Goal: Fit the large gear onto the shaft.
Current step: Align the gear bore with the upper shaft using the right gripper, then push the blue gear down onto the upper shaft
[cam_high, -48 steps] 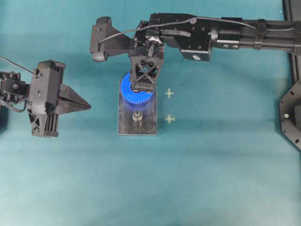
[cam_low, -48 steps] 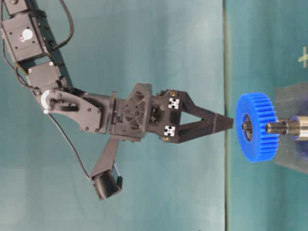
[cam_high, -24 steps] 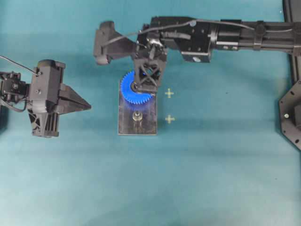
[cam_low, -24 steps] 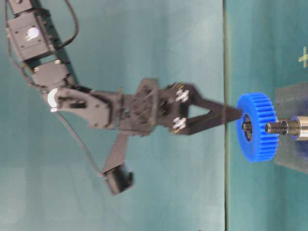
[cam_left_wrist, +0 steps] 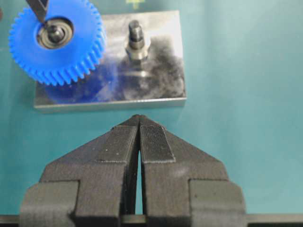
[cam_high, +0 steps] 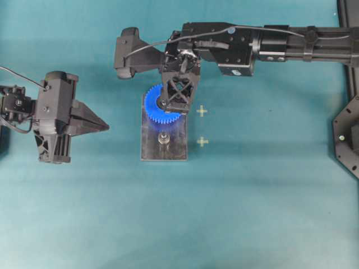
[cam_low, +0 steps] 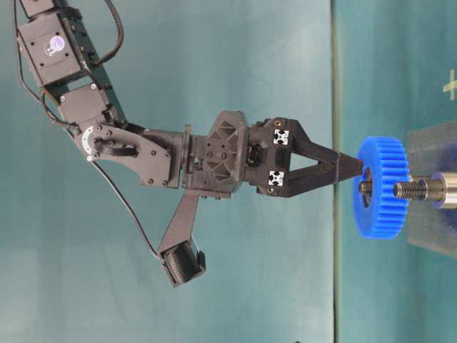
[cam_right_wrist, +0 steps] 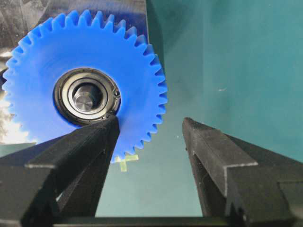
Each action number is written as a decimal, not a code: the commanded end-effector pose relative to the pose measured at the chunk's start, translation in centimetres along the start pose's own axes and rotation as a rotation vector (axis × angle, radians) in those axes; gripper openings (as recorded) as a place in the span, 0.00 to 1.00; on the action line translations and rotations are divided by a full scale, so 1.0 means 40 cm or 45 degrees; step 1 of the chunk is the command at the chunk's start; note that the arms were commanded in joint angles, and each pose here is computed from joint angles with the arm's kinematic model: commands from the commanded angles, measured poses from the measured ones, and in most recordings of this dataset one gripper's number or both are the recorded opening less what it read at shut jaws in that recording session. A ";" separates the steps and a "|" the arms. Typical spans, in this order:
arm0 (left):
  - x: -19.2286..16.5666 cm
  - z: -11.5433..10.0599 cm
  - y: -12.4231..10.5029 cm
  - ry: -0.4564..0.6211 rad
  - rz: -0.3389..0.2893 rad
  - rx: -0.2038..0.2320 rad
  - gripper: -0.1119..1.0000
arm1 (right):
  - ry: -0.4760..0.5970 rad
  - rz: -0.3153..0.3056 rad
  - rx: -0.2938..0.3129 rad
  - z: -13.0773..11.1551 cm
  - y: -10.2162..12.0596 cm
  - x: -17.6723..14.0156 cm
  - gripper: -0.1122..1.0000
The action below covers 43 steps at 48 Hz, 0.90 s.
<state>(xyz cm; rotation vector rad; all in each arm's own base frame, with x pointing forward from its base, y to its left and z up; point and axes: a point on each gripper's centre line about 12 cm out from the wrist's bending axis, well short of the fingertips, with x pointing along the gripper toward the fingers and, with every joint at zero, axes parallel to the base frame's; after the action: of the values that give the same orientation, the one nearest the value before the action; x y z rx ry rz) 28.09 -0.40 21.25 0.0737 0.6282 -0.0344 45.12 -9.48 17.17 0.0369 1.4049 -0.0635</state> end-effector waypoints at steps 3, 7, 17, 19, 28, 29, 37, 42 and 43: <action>-0.004 0.030 0.002 -0.047 0.004 0.002 0.10 | -0.087 -0.011 -0.001 0.018 0.005 -0.073 0.73; -0.004 0.030 0.001 -0.047 0.002 0.003 0.10 | -0.120 -0.012 -0.004 0.031 0.010 -0.095 0.73; -0.003 0.030 0.002 -0.045 0.003 0.002 0.10 | -0.143 0.000 -0.023 0.049 0.030 -0.114 0.73; -0.003 0.030 0.001 -0.045 0.002 0.003 0.10 | -0.146 0.003 -0.024 0.050 0.034 -0.116 0.73; 0.001 0.027 0.002 -0.037 0.003 0.002 0.10 | -0.142 0.022 -0.048 0.060 0.063 -0.096 0.73; 0.001 0.027 0.002 -0.037 0.003 0.002 0.10 | -0.138 0.022 -0.048 0.061 0.063 -0.092 0.73; 0.006 0.026 0.001 -0.033 0.001 0.003 0.10 | -0.119 0.028 -0.057 0.070 0.070 -0.066 0.73; 0.007 0.028 0.002 -0.045 0.003 0.002 0.10 | -0.099 0.031 -0.062 0.072 0.075 -0.045 0.73; 0.008 0.029 0.002 -0.047 0.003 0.002 0.10 | -0.099 0.031 -0.064 0.073 0.077 -0.044 0.73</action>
<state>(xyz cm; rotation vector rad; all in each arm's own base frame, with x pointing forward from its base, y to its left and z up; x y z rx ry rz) 28.38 -0.36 20.80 0.0732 0.6375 -0.0335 47.38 -6.94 17.88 0.0173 1.3700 -0.0114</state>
